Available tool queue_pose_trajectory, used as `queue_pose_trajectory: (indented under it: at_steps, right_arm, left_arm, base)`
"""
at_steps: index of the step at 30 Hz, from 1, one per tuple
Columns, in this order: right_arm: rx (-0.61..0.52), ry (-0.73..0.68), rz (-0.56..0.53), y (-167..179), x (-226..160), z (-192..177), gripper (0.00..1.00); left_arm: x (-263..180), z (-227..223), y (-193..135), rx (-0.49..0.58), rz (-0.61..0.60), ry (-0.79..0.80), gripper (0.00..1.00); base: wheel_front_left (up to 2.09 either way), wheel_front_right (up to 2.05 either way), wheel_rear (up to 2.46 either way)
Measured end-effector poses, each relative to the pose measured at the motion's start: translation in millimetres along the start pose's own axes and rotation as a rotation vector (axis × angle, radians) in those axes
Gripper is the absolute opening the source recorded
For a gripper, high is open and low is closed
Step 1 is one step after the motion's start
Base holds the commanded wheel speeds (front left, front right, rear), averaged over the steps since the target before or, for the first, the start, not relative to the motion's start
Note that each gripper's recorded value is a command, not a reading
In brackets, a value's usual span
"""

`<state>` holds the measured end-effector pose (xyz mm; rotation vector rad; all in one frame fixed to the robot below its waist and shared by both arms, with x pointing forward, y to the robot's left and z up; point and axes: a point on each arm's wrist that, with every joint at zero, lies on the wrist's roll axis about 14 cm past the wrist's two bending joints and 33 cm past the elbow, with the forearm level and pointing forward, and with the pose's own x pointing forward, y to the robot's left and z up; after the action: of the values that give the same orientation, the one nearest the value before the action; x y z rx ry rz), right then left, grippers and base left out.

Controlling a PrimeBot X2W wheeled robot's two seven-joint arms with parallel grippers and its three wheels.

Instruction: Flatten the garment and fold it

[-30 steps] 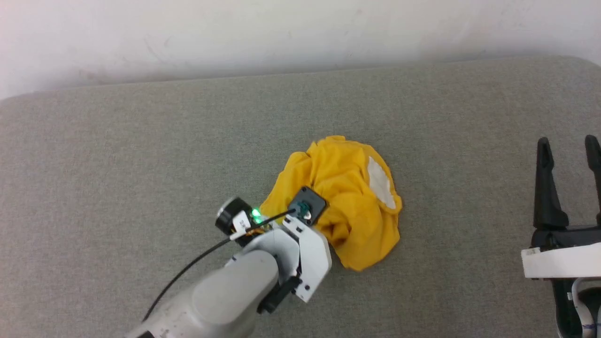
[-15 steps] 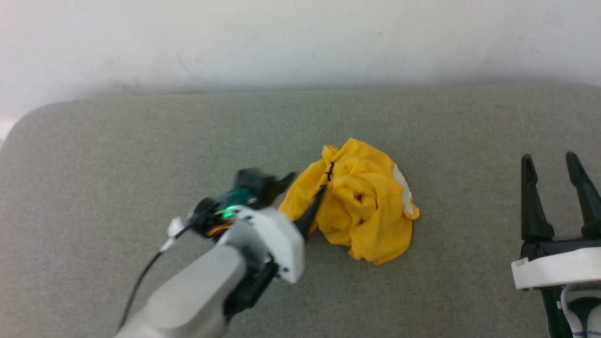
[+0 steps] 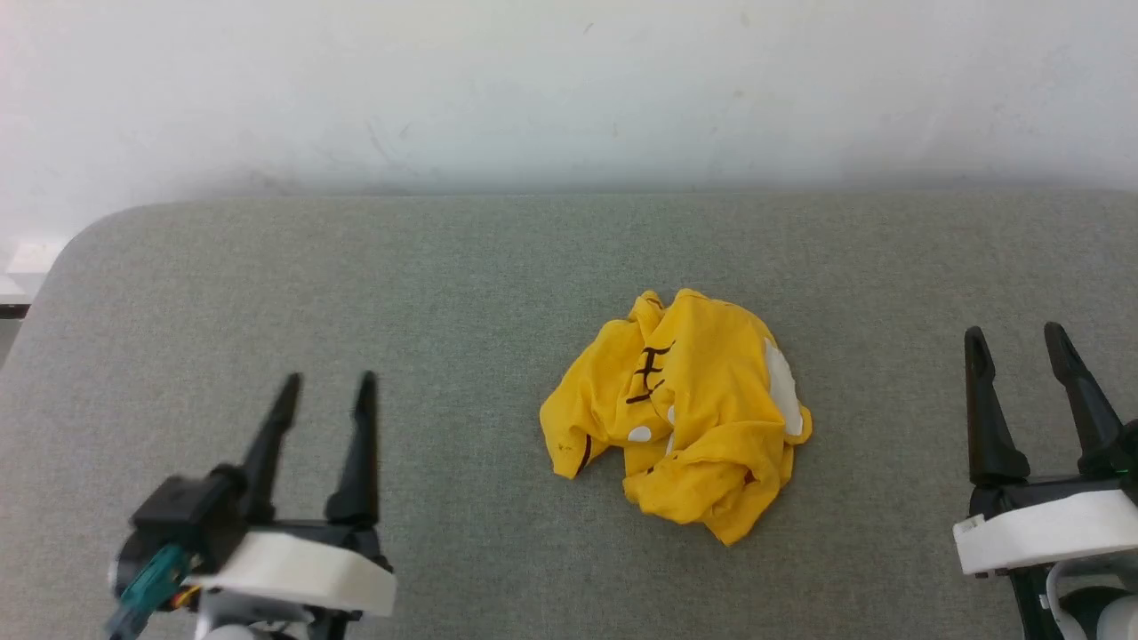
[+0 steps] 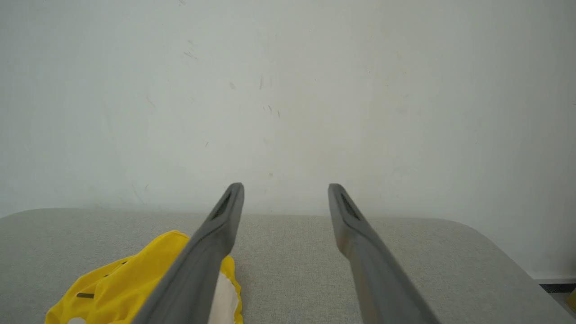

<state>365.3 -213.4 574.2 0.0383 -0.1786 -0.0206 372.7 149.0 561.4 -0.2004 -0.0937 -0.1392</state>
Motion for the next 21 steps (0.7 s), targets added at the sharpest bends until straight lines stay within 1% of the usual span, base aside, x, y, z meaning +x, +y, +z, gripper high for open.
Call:
queue_pose_trajectory:
  at_steps: [3,5,6,10,15,18,21]
  right_arm:
    - [0.007,0.015,-0.006,-1.8,-1.1,-5.1,1.0]
    - [0.019,0.031,-0.011,-3.4,-3.5,-10.9,1.0]
    - [0.024,0.038,-0.013,-3.9,-4.7,-13.7,1.0]
    - [0.035,0.062,-0.016,-4.3,-6.3,-22.1,1.0]
    - [0.052,0.094,-0.022,-6.0,-4.7,-31.9,1.0]
    - [0.055,0.144,0.001,2.0,2.3,-39.8,1.0]
    - [0.058,0.226,0.028,11.4,11.1,-53.9,1.0]
  left_arm:
    - [-6.9,20.2,11.4,0.061,0.073,-0.102,1.0]
    - [-14.7,22.9,18.5,0.117,0.115,-0.131,1.0]
    - [-18.6,22.6,21.6,0.128,0.139,-0.138,1.0]
    - [-28.5,13.9,20.5,0.119,0.149,-0.127,1.0]
    - [-27.5,15.6,24.3,0.13,0.145,-0.145,1.0]
    - [-25.9,13.4,26.3,0.134,0.146,-0.144,1.0]
    - [-24.0,7.5,26.7,0.125,0.142,-0.131,1.0]
  base:
    - [0.0,0.0,0.0]
    - [0.0,0.0,0.0]
    - [0.0,0.0,0.0]
    - [0.0,0.0,0.0]
    - [0.0,0.0,0.0]
    - [0.0,0.0,0.0]
    - [0.0,0.0,0.0]
